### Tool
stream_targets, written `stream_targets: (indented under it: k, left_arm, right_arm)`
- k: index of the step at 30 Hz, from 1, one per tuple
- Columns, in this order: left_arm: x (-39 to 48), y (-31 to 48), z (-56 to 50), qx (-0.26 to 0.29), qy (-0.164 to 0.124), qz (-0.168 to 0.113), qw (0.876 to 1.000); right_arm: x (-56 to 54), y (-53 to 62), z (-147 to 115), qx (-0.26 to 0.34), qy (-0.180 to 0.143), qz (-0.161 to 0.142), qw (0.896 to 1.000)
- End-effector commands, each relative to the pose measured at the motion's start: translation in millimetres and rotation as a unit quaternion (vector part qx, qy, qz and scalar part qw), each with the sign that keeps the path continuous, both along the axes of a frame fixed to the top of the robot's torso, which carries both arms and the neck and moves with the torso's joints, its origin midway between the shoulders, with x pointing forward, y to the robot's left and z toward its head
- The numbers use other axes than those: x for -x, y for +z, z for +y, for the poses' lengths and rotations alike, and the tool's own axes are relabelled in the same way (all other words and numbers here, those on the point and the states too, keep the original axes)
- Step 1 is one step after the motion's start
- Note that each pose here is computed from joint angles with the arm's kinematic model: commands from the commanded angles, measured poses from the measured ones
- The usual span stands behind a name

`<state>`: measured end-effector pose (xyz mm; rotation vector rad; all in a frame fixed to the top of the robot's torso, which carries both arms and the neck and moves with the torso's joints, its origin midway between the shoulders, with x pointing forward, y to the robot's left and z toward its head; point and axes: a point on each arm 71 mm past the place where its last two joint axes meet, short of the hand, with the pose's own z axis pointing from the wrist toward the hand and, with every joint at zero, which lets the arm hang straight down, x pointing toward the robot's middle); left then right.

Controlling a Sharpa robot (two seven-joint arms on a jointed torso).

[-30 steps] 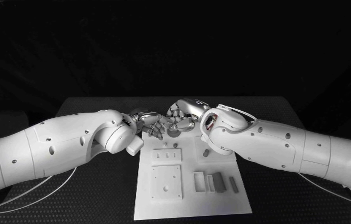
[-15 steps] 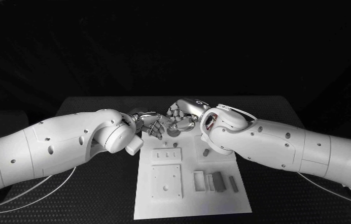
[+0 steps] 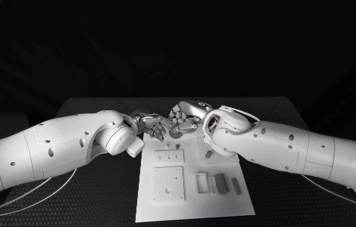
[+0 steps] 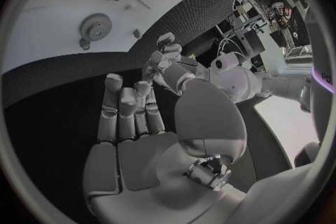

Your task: Assemble the parts on the task board

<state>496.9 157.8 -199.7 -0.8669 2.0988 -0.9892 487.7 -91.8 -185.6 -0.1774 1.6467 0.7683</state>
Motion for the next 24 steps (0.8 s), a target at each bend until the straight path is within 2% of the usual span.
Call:
stream_targets:
  k: [1, 8, 18, 24]
  left_arm:
    - [-2.5, 4.2, 1.7, -0.002, -0.003, -0.014, 1.0]
    - [-3.0, 3.9, 4.8, -0.003, -0.002, -0.013, 1.0]
    - [-3.4, 3.1, 9.2, -0.005, -0.001, -0.007, 1.0]
    - [-2.8, 2.1, 9.4, -0.013, -0.009, -0.003, 1.0]
  right_arm:
    - [-1.2, -7.3, -5.9, 0.021, -0.007, 0.016, 1.0]
    - [-1.6, -8.5, -9.7, 0.004, -0.005, 0.034, 0.999]
    - [-0.3, -13.8, -17.4, -0.01, -0.012, 0.035, 0.999]
    - [-3.5, -16.5, -24.0, -0.011, -0.024, 0.031, 0.999]
